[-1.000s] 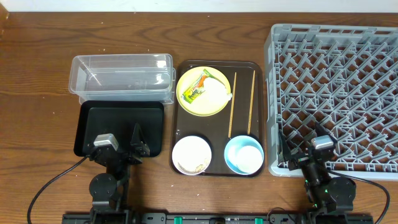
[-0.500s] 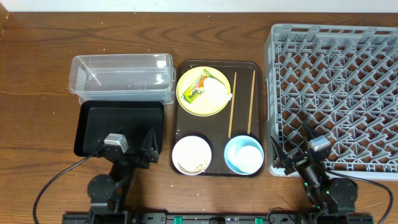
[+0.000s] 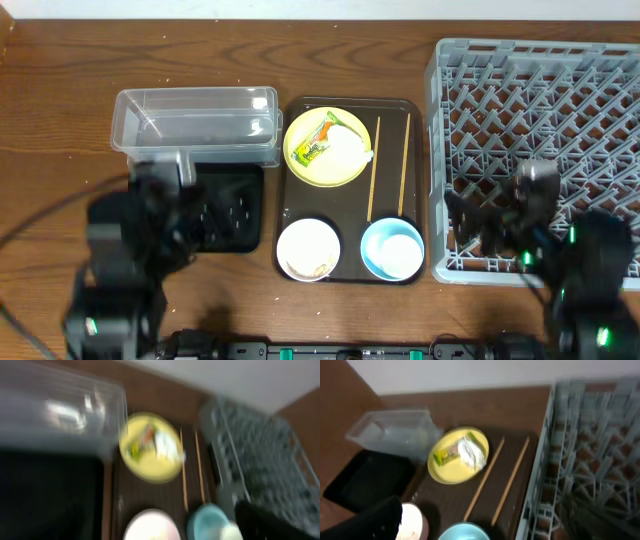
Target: Sort waste into correct bins and load items into the dishwasher rack
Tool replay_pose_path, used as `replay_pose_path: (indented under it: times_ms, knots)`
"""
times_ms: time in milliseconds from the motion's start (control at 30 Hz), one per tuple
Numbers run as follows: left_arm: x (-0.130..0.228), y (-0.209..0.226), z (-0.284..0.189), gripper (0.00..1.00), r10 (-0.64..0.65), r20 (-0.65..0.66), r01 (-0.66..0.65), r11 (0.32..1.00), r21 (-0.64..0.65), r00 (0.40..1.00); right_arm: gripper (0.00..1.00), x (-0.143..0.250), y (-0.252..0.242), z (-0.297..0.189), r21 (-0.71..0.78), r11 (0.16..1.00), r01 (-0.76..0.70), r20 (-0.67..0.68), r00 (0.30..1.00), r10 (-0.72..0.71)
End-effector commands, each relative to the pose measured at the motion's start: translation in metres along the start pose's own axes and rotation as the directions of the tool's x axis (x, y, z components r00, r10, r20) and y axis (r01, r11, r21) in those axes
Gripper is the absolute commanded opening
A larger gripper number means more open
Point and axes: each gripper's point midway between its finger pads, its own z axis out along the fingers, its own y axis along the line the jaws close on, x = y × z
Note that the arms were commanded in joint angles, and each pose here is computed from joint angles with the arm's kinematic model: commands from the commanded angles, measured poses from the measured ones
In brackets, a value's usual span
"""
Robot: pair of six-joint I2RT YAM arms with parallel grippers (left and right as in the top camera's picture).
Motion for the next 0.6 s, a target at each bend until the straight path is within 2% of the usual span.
replay_pose_path:
  times_ms: [0, 67, 167, 200, 300, 400, 567]
  knots:
    - [-0.01, -0.034, 0.002, 0.96, -0.017, -0.097, 0.03, 0.99, 0.136, 0.995, 0.99, -0.021, -0.003, 0.012, 0.015, 0.999, -0.028, -0.069, 0.997, 0.029]
    - [-0.005, -0.049, 0.011, 0.96, -0.006, -0.161, 0.042, 0.975, 0.22, 0.987, 0.99, -0.025, -0.005, 0.019, 0.015, 0.998, -0.056, -0.116, 0.992, 0.058]
    - [0.022, -0.059, 0.035, 0.96, 0.052, -0.292, 0.02, 0.971, 0.239, 0.955, 0.99, -0.029, -0.002, 0.03, -0.017, 0.996, -0.082, -0.161, 0.984, 0.078]
    - [0.035, -0.061, 0.045, 0.93, 0.076, -0.338, 0.002, 0.974, 0.227, 0.938, 0.99, -0.03, -0.003, 0.033, -0.019, 0.996, -0.087, -0.166, 0.983, 0.083]
    - [0.076, -0.062, 0.074, 0.86, 0.156, -0.457, -0.086, 0.981, 0.172, 0.876, 0.99, -0.03, -0.008, 0.037, 0.007, 0.992, -0.125, -0.169, 0.978, 0.124]
    - [0.122, -0.064, 0.101, 0.8, 0.213, -0.576, -0.183, 0.977, 0.112, 0.789, 0.99, -0.029, -0.007, 0.036, 0.01, 0.989, -0.148, -0.17, 0.974, 0.147]
    - [0.175, -0.094, 0.136, 0.74, 0.299, -0.654, -0.238, 0.954, 0.183, 0.695, 0.99, -0.024, -0.008, 0.035, 0.017, 0.987, -0.158, -0.191, 0.969, 0.158]
